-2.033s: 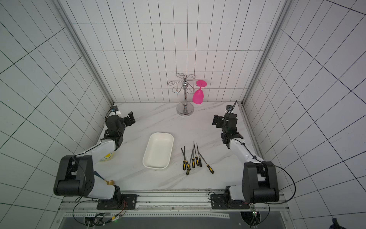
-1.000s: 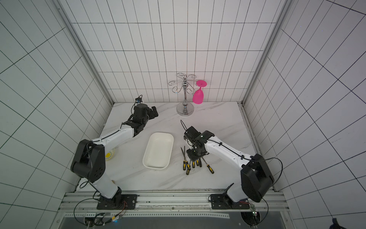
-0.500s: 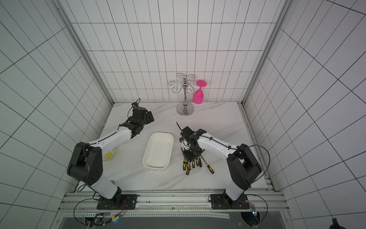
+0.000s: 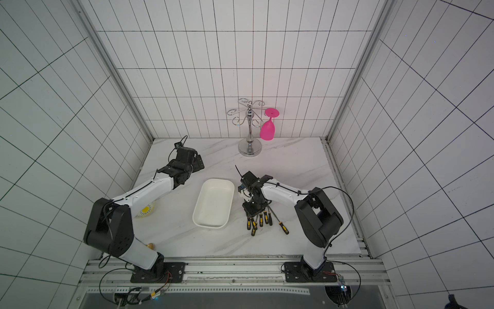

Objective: Put the file tool into the storage box
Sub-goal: Pick up the file tool from the center of the board.

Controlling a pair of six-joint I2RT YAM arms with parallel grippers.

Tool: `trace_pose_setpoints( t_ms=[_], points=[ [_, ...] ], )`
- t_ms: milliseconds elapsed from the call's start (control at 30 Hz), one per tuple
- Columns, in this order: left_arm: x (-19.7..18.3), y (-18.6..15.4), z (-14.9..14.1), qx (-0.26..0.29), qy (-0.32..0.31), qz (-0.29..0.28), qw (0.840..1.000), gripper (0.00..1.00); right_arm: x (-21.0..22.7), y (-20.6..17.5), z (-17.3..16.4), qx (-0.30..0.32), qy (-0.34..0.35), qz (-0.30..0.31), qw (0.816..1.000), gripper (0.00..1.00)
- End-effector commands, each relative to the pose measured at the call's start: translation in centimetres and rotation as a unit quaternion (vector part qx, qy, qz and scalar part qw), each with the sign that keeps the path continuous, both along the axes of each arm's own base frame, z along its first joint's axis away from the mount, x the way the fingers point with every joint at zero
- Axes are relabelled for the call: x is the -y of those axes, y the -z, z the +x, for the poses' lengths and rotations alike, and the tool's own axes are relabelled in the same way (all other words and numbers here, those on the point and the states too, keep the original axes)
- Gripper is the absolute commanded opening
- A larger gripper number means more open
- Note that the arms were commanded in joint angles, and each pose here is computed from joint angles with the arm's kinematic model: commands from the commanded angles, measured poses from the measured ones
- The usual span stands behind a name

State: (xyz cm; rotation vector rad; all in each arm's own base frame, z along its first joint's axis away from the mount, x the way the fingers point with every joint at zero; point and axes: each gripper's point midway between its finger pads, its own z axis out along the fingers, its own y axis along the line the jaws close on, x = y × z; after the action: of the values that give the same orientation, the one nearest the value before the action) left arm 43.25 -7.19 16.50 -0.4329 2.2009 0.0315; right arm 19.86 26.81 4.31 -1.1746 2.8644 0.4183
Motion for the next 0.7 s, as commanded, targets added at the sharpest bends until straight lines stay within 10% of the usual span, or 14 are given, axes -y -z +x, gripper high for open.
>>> trace_pose_setpoints(
  t_ms=[0, 667],
  points=[
    [-0.3, -1.0, -1.5, 0.005, -0.002, -0.017, 1.000, 0.99, 0.0, -0.2, 0.2, 0.012, -0.002, 0.001, 1.000, 0.35],
    [0.4, 0.4, -5.7, 0.003, 0.016, -0.068, 0.998, 0.99, 2.2, 2.4, -2.1, -0.005, 0.013, -0.021, 1.000, 0.31]
  ],
)
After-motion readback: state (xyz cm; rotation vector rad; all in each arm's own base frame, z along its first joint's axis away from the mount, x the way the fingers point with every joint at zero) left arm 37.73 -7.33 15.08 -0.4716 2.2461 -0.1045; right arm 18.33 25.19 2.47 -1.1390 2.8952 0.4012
